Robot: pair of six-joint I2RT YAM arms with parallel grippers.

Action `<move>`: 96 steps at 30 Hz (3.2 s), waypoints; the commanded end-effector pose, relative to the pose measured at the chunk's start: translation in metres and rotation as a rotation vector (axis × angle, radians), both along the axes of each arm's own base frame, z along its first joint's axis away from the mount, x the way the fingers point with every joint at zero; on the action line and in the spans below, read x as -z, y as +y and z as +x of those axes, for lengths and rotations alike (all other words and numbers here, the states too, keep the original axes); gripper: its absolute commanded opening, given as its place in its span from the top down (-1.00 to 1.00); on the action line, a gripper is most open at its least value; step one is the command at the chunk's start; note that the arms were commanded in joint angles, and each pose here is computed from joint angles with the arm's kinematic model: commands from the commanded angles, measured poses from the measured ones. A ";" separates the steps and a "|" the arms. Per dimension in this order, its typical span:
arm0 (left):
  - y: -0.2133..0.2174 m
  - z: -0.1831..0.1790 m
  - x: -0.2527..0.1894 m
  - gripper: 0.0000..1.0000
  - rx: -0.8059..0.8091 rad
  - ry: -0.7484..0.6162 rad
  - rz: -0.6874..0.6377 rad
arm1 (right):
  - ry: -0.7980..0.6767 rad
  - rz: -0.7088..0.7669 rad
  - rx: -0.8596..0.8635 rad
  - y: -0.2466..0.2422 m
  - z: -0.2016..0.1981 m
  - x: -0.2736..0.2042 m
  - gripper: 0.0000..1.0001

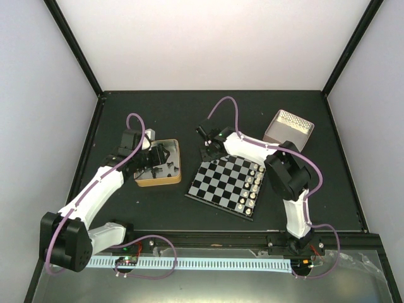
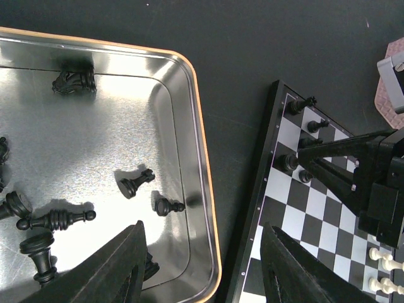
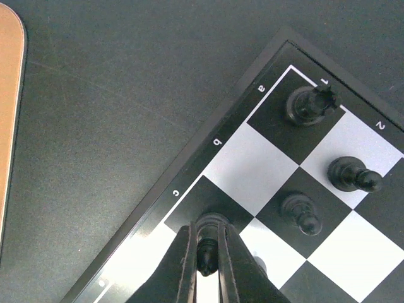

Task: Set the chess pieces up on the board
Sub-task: Place the chess piece on the chessboard, then pick up the chess piece from the storage box.

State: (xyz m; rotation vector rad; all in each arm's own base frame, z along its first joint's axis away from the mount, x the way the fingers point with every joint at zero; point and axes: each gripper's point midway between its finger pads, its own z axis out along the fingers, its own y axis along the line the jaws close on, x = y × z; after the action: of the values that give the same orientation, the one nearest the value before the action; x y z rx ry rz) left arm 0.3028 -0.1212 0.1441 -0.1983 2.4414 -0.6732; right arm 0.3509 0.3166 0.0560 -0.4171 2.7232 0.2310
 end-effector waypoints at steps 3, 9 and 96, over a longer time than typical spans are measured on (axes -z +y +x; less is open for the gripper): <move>0.003 0.000 0.000 -0.04 -0.015 0.006 0.005 | -0.028 -0.036 0.002 0.001 0.008 0.002 0.81; 0.002 0.000 0.001 -0.07 -0.011 0.010 0.003 | -0.017 -0.021 -0.008 0.004 0.007 0.002 0.62; 0.039 0.048 0.110 0.00 -0.118 0.365 0.314 | -0.241 0.302 0.100 -0.042 -0.041 -0.134 0.27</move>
State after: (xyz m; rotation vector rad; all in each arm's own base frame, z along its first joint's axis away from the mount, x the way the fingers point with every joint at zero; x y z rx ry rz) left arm 0.3497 -0.0775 0.0231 -0.3085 2.8306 -0.1597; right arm 0.3099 0.2725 0.1842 -0.2227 2.4371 0.4861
